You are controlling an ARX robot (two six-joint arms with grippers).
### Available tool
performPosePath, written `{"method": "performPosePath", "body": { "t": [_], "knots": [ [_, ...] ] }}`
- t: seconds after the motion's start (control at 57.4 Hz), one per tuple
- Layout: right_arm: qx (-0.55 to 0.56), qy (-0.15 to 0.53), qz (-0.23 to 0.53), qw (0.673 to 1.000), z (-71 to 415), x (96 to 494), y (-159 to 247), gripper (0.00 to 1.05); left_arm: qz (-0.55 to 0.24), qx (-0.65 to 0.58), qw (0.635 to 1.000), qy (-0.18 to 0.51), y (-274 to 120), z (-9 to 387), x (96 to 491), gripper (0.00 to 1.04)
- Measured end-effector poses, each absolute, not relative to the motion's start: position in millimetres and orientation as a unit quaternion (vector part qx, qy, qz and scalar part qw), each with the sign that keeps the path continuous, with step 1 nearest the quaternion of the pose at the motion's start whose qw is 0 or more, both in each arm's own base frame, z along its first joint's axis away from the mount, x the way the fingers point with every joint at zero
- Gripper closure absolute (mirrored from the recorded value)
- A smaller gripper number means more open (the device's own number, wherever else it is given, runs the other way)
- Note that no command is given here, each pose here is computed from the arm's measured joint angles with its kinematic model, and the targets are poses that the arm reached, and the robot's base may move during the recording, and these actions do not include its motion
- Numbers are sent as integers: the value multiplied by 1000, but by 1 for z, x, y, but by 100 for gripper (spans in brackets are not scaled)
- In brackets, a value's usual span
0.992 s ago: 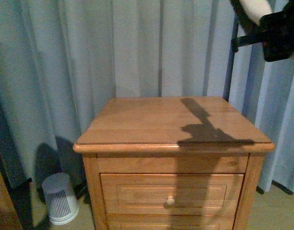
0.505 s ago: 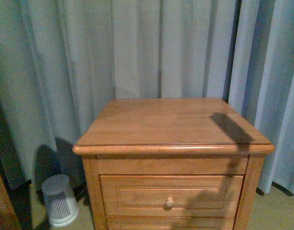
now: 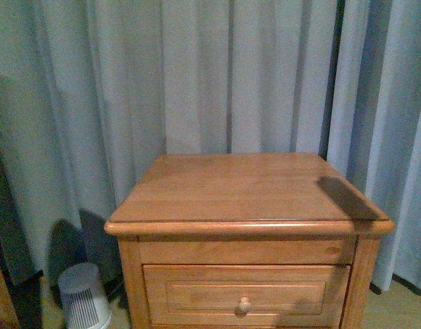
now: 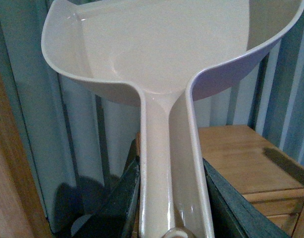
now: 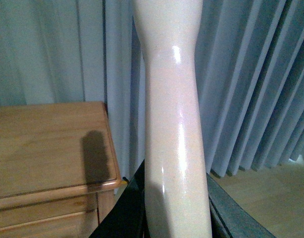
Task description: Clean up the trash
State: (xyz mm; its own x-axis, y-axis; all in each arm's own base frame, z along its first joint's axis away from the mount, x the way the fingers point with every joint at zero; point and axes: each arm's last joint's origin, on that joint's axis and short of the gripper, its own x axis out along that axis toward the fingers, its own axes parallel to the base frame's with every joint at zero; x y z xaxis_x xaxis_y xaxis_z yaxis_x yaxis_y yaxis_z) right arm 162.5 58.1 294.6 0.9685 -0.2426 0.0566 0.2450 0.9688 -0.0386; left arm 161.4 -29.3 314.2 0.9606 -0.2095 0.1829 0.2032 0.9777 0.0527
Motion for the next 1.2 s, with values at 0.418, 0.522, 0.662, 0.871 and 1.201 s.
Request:
{"method": "performPosePath", "body": {
  "t": [0.418, 0.522, 0.662, 0.871, 1.201],
  "knots": [
    [-23, -26, -124, 992, 295, 163, 58, 85, -104, 17, 990, -94, -29, 314, 161, 76],
    [-23, -26, -124, 992, 295, 163, 58, 85, -104, 17, 990, -94, -29, 314, 161, 76],
    [-22, -26, -127, 991, 295, 162, 57, 85, -106, 17, 990, -94, -29, 314, 162, 76],
    [-17, -29, -131, 991, 296, 161, 56, 85, -106, 17, 990, -91, -30, 313, 162, 76],
    [-19, -26, -123, 992, 294, 163, 58, 85, -99, 14, 991, -90, -29, 312, 162, 76]
  ]
}}
